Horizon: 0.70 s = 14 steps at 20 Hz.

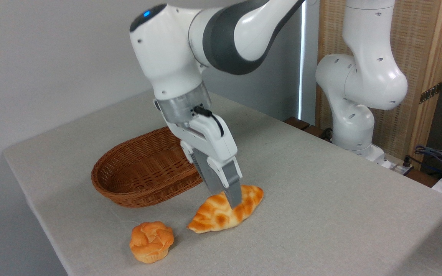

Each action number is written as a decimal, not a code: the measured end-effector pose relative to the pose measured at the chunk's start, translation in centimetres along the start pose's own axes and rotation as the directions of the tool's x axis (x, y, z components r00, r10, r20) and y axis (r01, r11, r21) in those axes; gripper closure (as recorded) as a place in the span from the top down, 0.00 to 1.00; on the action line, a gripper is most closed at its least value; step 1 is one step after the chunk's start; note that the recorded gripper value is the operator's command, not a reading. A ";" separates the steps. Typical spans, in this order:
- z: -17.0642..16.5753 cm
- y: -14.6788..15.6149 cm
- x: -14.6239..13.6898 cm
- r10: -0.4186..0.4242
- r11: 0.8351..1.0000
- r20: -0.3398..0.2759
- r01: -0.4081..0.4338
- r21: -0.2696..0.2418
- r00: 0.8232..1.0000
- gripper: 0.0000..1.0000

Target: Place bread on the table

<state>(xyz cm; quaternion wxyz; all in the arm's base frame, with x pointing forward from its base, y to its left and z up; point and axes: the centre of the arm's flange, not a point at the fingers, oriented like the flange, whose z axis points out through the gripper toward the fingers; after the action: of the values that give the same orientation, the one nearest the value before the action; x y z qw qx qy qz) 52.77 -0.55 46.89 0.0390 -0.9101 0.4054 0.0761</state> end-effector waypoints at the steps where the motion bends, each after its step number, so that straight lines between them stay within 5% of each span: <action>1: -1.0 0.0 0.2 -0.025 1.000 -0.042 0.024 -0.015 0.999 1.00; 6: -6.2 -0.1 1.0 -0.124 0.991 -0.213 0.112 -0.068 0.969 1.00; 11: -12.4 -0.9 0.9 -0.130 0.991 -0.329 0.130 -0.022 0.935 1.00; 14: -15.1 -0.8 0.3 -0.130 0.992 -0.329 0.124 -0.040 0.935 1.00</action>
<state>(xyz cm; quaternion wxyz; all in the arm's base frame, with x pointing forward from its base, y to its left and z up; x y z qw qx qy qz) 55.16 -2.28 61.71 -0.0332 -0.9346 0.3459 -0.0765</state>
